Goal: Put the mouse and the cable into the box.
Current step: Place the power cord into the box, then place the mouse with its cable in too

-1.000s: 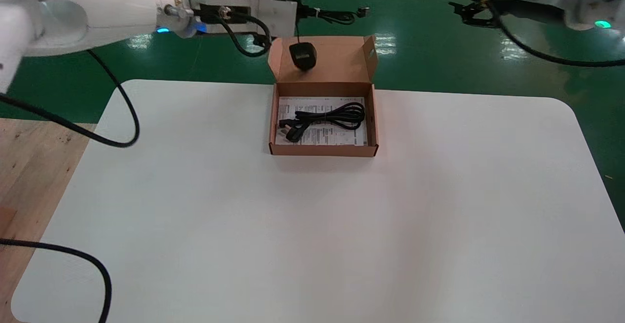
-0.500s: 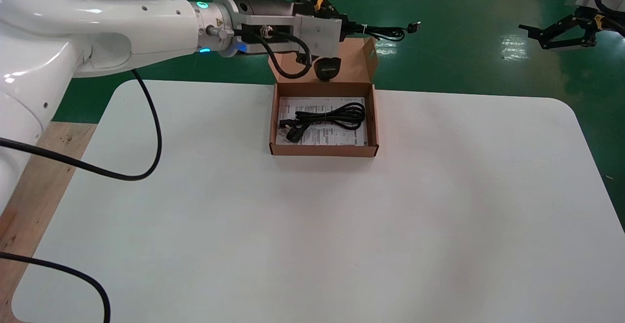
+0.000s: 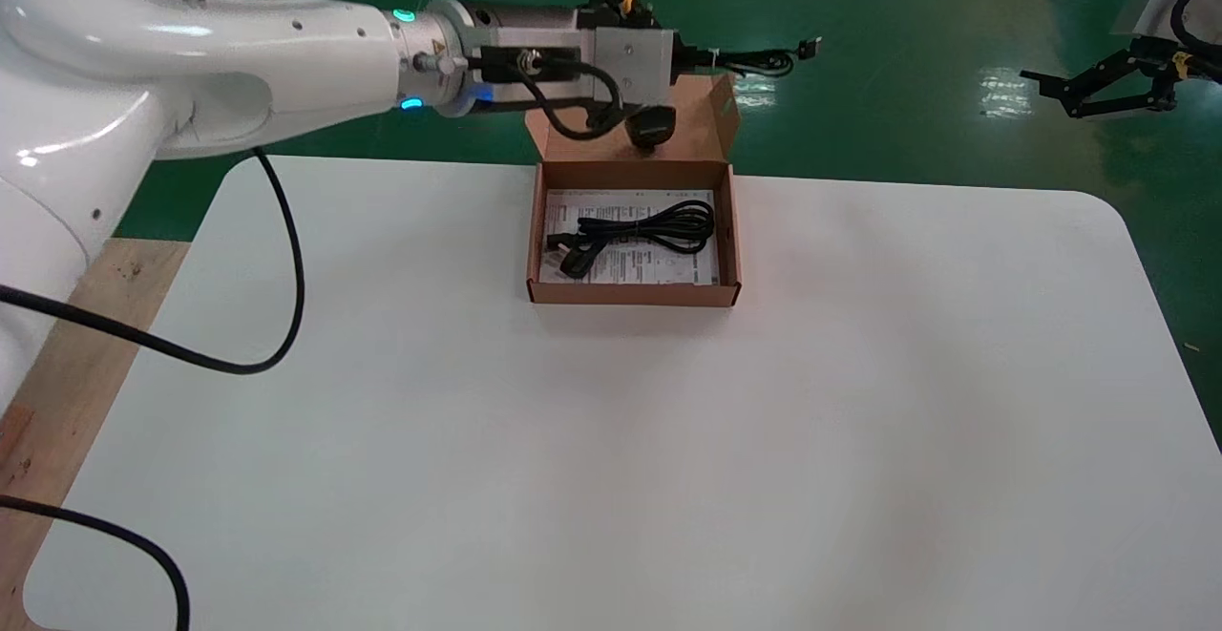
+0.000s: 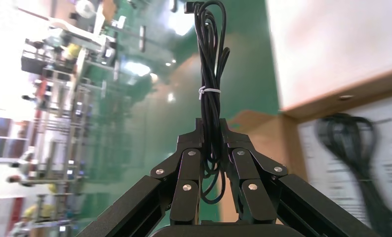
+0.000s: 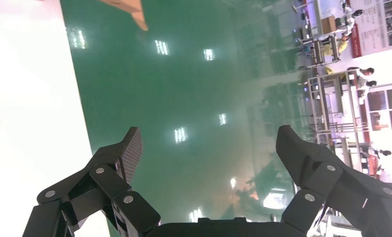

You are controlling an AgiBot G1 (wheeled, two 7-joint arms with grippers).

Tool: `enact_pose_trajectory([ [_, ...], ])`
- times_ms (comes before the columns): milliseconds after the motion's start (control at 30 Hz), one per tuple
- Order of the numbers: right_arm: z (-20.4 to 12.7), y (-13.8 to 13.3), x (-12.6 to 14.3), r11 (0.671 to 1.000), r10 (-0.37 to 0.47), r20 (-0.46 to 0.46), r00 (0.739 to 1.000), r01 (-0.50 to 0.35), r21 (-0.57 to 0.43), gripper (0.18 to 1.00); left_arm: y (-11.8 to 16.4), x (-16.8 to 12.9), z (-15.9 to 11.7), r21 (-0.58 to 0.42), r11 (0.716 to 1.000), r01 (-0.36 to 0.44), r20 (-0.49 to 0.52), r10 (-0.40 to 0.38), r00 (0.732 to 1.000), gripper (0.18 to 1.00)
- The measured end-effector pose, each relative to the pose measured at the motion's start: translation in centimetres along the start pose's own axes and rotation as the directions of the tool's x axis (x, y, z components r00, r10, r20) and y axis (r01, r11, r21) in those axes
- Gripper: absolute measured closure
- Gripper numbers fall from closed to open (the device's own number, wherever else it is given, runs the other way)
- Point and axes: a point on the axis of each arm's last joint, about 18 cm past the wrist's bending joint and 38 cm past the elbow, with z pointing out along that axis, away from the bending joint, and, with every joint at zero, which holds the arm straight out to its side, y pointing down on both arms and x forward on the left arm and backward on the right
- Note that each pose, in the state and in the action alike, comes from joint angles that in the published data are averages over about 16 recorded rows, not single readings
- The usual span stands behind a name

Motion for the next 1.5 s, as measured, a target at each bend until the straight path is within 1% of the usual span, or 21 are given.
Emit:
enact_pose_trajectory([
  [167,0.2,-0.1,-0.4,1.000,0.002,0.011,1.000,-0.002,0.006,0.179,-0.1,-0.7,-0.1,-0.003,1.000,0.000,0.008,0.000,1.000,0.948],
  [333,0.3,-0.3,-0.7,1.000,0.003,0.022,1.000,-0.003,0.014,0.179,0.3,0.1,0.0,-0.009,0.999,0.031,0.001,-0.031,1.000,0.949],
  [400,0.3,-0.2,-0.9,1.000,0.003,0.026,1.000,-0.003,0.016,0.179,0.6,0.9,0.2,-0.009,0.998,0.069,-0.001,-0.069,0.998,0.949],
  [467,0.3,-0.2,-1.0,1.000,0.003,0.031,1.000,-0.004,0.015,0.179,1.0,2.2,0.5,-0.010,0.992,0.126,-0.003,-0.126,0.992,0.949],
  [567,0.1,0.0,-1.3,1.000,0.005,0.040,0.999,-0.005,0.013,0.179,1.8,4.5,0.8,-0.013,0.971,0.240,-0.005,-0.240,0.971,0.949],
  [633,0.0,0.2,-1.6,1.000,0.006,0.046,0.999,-0.007,0.010,0.179,2.3,6.0,1.0,-0.016,0.946,0.324,-0.003,-0.324,0.946,0.949],
  [700,-0.1,0.4,-1.8,1.000,0.007,0.053,0.999,-0.008,0.007,0.179,2.9,7.4,1.1,-0.020,0.912,0.411,0.003,-0.411,0.912,0.949],
  [767,-0.3,0.7,-2.1,1.000,0.009,0.061,0.998,-0.009,0.002,0.179,3.4,8.7,1.1,-0.022,0.867,0.497,0.011,-0.497,0.868,0.949],
  [867,-0.5,1.0,-2.5,1.000,0.012,0.075,0.997,-0.012,-0.005,0.179,4.1,10.4,1.0,-0.024,0.786,0.618,0.024,-0.618,0.786,0.949],
  [933,-0.6,1.2,-2.7,1.000,0.015,0.083,0.996,-0.014,-0.010,0.179,4.5,11.3,0.9,-0.029,0.733,0.680,0.031,-0.679,0.733,0.949],
  [1000,-0.7,1.4,-3.0,1.000,0.016,0.091,0.996,-0.015,-0.014,0.179,4.9,12.0,0.8,-0.034,0.687,0.726,0.037,-0.725,0.688,0.949],
  [1100,-0.7,1.6,-3.3,1.000,0.019,0.102,0.995,-0.017,-0.020,0.179,5.4,12.9,0.7,-0.048,0.632,0.773,0.042,-0.772,0.634,0.949],
  [1167,-0.7,1.7,-3.5,1.000,0.020,0.108,0.994,-0.018,-0.022,0.179,5.7,13.3,0.6,-0.061,0.604,0.794,0.044,-0.793,0.607,0.949],
  [1267,-0.7,1.6,-3.7,1.000,0.021,0.117,0.993,-0.019,-0.022,0.179,6.0,13.9,0.5,-0.081,0.574,0.815,0.044,-0.815,0.578,0.949],
  [1367,-0.6,1.6,-3.9,1.000,0.023,0.126,0.992,-0.020,-0.020,0.179,6.2,14.4,0.4,-0.102,0.555,0.826,0.043,-0.827,0.561,0.950],
  [1500,-0.4,1.4,-4.2,1.000,0.027,0.138,0.990,-0.026,-0.014,0.179,6.5,14.9,0.3,-0.128,0.541,0.831,0.042,-0.835,0.549,0.945],
])
